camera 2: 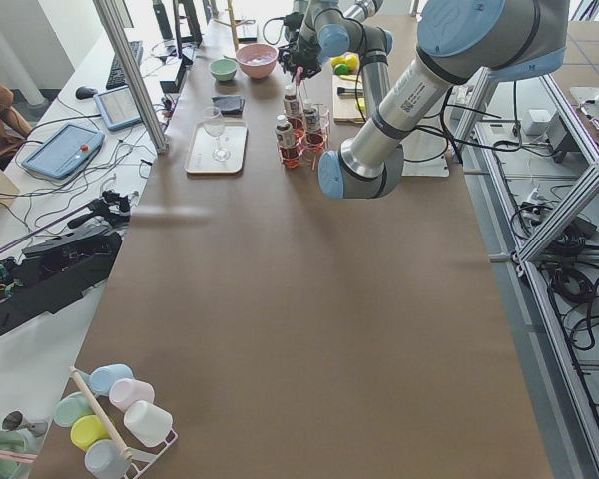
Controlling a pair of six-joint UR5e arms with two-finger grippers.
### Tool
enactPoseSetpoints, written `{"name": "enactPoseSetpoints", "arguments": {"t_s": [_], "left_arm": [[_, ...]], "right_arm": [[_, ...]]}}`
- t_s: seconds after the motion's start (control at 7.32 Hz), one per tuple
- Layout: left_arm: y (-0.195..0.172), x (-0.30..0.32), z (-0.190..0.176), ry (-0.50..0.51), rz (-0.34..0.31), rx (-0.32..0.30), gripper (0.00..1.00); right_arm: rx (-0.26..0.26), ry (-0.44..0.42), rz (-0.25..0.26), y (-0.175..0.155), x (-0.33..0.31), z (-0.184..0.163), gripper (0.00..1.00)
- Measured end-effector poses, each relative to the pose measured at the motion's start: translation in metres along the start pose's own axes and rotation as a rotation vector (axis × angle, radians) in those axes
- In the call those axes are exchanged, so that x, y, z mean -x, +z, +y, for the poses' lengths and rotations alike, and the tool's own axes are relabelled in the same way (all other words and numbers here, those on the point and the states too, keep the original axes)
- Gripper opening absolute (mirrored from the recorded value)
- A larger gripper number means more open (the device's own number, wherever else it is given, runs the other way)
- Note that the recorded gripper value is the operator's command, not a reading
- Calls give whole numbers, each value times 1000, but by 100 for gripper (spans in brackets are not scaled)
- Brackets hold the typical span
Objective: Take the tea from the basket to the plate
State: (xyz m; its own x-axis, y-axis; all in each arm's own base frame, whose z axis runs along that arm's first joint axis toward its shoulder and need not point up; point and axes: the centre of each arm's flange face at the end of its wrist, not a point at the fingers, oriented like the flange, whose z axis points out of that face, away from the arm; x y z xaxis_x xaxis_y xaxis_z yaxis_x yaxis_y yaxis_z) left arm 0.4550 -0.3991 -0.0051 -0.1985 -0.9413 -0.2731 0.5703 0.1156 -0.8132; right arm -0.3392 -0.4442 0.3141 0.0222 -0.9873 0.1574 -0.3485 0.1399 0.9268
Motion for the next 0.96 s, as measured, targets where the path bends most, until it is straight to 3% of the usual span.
{"name": "enactPoseSetpoints", "arguments": {"t_s": [0.55,0.96], "left_arm": [[-1,0,-1,-1,0,1,0],[-4,1,0,-1,0,7,0]], "right_arm": [[-6,-15,112,35,-4,-4,94],[-10,-2,127,59,11,6,93]]}}
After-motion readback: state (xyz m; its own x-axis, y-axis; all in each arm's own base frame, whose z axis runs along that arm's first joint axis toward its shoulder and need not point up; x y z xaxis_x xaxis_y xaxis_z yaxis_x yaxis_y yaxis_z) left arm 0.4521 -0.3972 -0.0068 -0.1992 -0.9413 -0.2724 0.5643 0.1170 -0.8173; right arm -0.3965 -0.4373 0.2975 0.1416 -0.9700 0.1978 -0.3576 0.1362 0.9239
